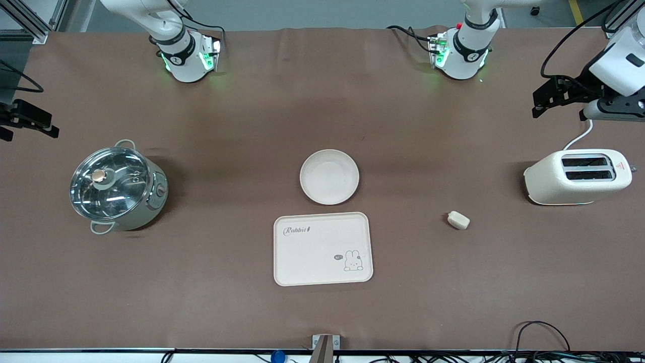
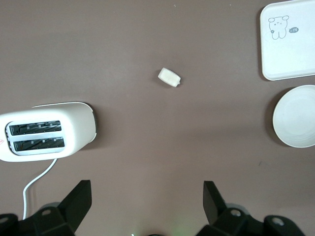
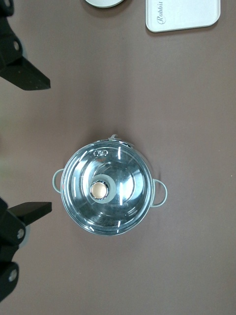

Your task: Place bun in plate and plate on tray

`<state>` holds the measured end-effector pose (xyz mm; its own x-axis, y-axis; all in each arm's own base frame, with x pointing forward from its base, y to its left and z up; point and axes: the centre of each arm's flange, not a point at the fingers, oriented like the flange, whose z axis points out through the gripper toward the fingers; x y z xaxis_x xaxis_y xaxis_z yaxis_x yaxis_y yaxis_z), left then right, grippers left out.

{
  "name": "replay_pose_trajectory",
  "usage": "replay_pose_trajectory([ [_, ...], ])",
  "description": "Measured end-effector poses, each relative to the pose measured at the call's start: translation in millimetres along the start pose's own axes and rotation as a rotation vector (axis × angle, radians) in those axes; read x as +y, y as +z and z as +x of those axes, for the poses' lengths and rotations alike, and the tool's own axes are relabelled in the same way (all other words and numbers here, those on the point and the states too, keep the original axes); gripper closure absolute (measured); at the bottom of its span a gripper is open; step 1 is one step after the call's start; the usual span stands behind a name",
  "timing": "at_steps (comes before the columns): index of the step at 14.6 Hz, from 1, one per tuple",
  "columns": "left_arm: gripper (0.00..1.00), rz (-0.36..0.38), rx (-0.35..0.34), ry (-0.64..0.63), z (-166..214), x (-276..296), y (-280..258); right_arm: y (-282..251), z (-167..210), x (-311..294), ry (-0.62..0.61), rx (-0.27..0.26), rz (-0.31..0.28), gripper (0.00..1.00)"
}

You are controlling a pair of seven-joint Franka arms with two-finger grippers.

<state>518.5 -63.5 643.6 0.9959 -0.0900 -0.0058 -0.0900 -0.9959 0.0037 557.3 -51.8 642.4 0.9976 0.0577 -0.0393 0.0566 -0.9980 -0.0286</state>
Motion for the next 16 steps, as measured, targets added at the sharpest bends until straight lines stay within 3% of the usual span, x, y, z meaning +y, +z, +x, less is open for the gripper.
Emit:
replay_pose_trajectory([
  [7, 0.00, -0.003, -0.034, -0.013, 20, -8, 21, 0, 0, -3, -0.007, -0.002, 0.000, 0.00],
  [10, 0.00, -0.010, -0.076, -0.054, 60, -14, 74, 2, 1, -10, -0.020, -0.008, 0.004, 0.00],
  [13, 0.00, -0.013, -0.055, -0.176, 91, -13, 141, 9, 5, -26, -0.048, -0.022, 0.005, 0.00],
  [16, 0.00, -0.017, -0.027, -0.320, 99, -9, 216, 24, 11, -57, -0.099, -0.048, 0.033, 0.00],
])
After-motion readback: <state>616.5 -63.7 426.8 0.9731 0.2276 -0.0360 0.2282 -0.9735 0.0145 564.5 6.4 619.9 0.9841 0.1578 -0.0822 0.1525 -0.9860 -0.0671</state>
